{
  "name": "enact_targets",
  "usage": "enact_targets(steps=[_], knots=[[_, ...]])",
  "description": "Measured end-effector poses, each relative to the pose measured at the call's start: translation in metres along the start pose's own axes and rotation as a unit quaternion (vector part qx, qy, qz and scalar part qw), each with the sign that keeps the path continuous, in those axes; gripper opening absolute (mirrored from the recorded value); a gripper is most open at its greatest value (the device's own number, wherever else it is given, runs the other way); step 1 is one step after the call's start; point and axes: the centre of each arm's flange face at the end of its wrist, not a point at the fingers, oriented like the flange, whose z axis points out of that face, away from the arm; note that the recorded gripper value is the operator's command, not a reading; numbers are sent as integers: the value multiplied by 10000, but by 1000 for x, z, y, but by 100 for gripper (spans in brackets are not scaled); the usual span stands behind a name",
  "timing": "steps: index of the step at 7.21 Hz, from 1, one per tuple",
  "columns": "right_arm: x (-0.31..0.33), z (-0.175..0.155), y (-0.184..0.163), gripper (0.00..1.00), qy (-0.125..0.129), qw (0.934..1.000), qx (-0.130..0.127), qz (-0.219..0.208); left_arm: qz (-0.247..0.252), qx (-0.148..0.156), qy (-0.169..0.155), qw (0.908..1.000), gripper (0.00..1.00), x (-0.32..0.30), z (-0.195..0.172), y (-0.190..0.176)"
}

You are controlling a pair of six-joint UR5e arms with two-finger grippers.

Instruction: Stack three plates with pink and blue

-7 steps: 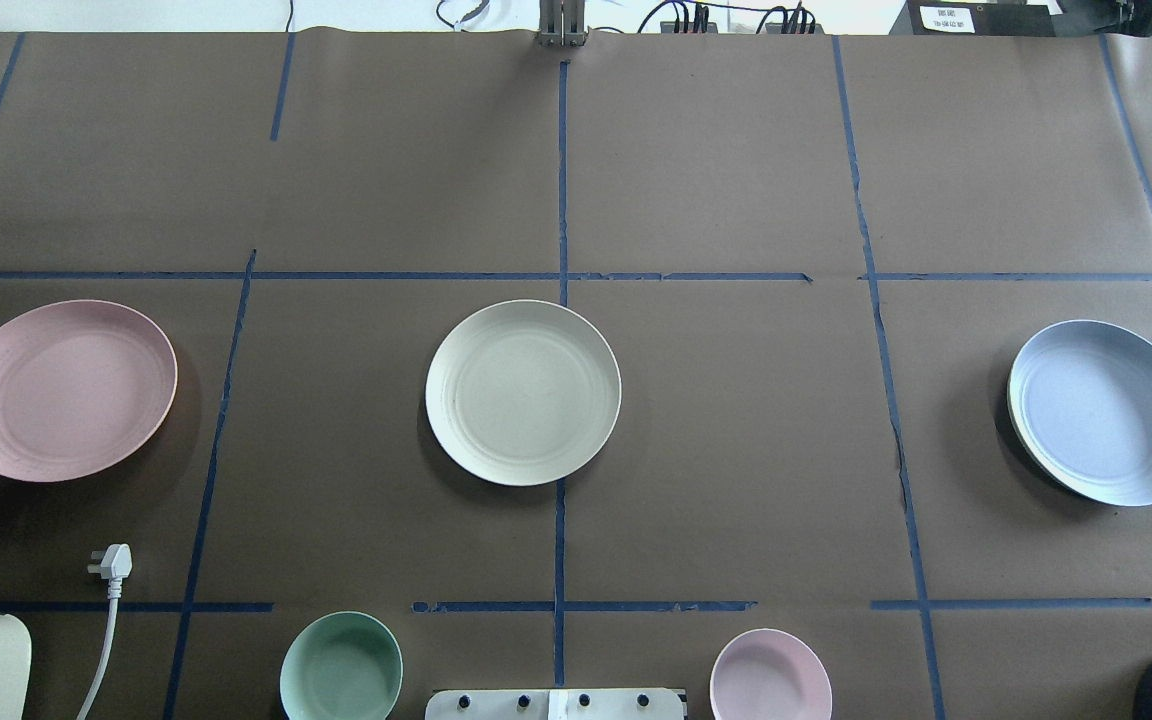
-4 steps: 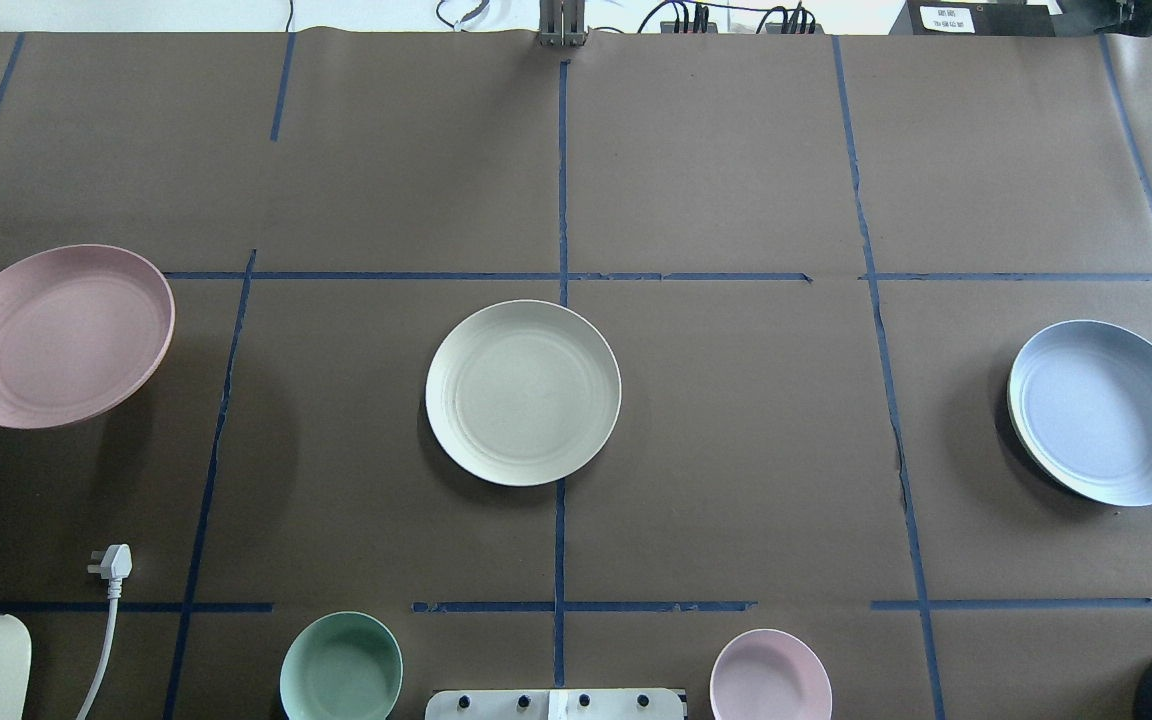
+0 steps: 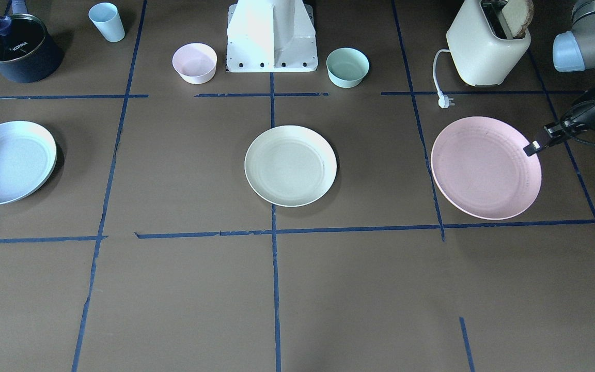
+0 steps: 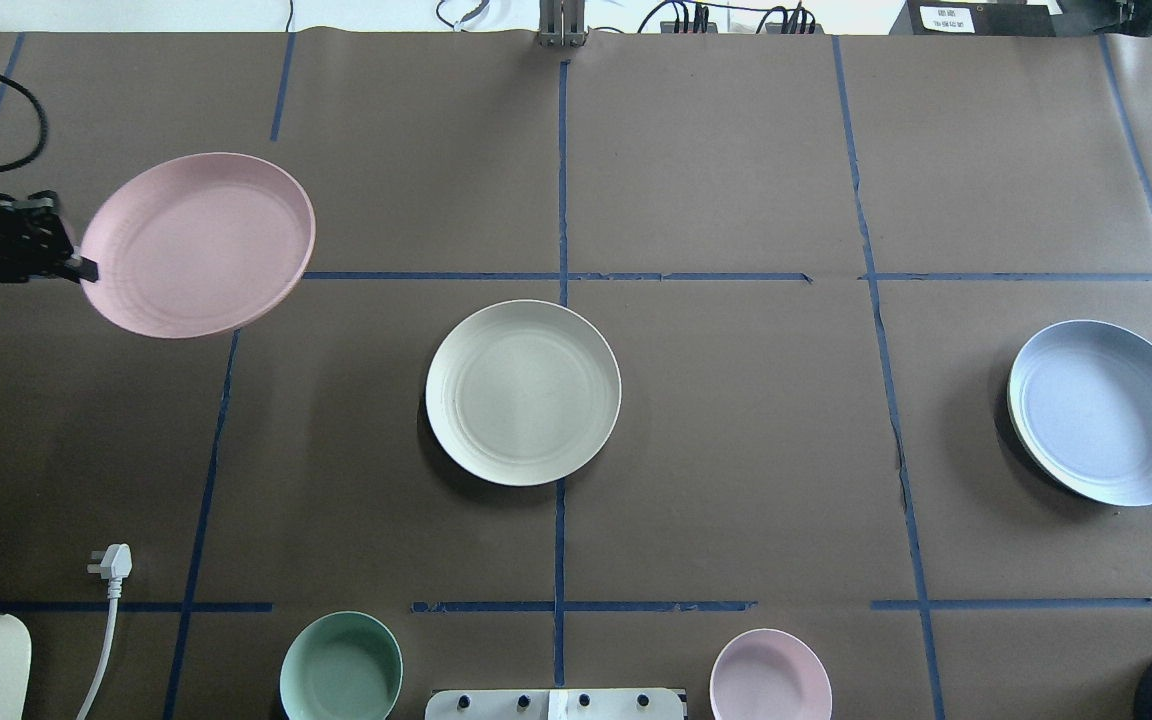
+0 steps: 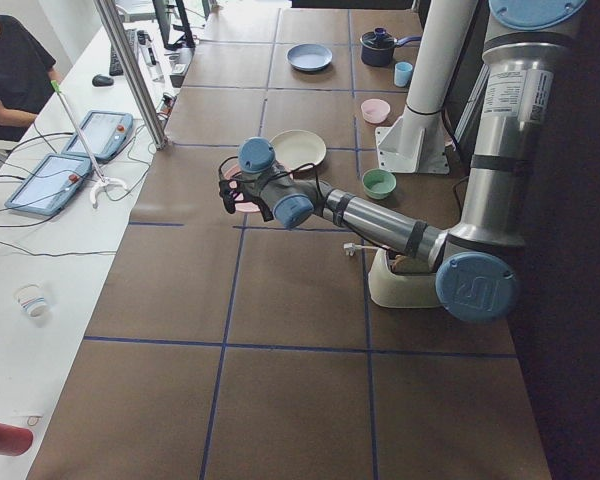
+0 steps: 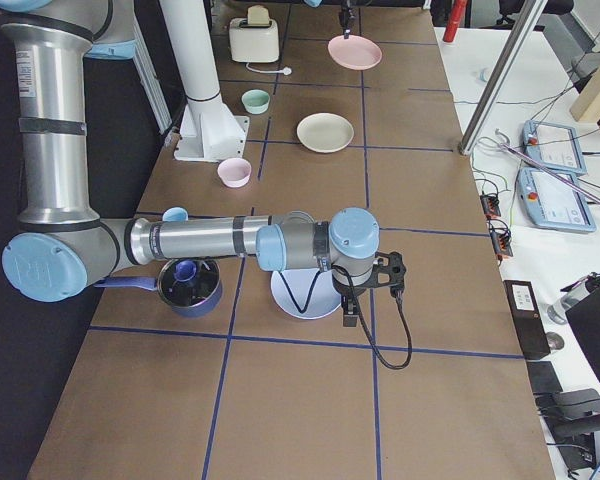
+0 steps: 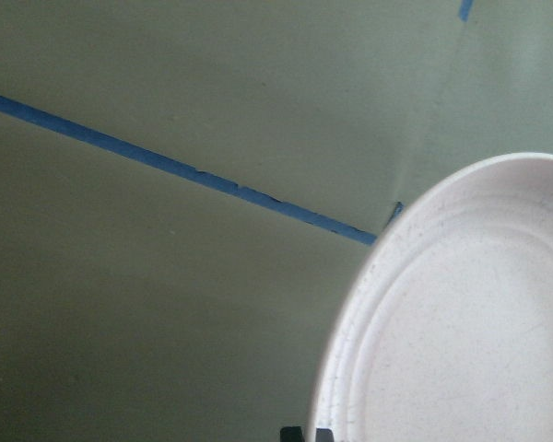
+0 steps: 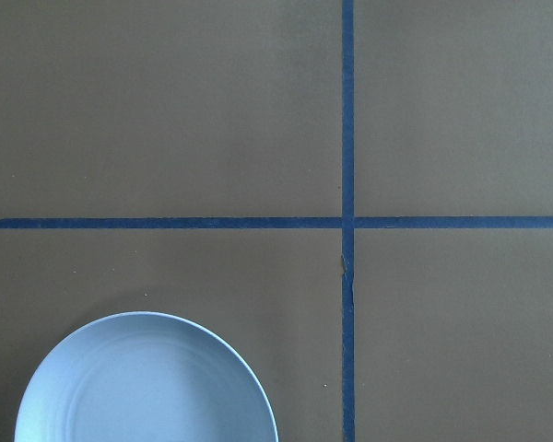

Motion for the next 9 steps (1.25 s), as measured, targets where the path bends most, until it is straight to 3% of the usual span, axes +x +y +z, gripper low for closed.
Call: enact_targets(steps=[3,5,6,7,9], knots=[[0,1,0,100,2,10000,-6,22,-254,117,90,9996,0,126,102,119],[-1,1,-1,100,-9,10000,-11,23,-353,100,185,9992,0,172,145,166],[-1,1,-1,100,-23,10000,-16,23,-383,74,175,9991,12,184,160,175],[-1,2,0,100,-30,10000,-25,25,-401,64,148,9991,95,189,169,177],[-3,10,4,100,-33,9999,-98,44,-385,60,156,9991,100,192,170,178]])
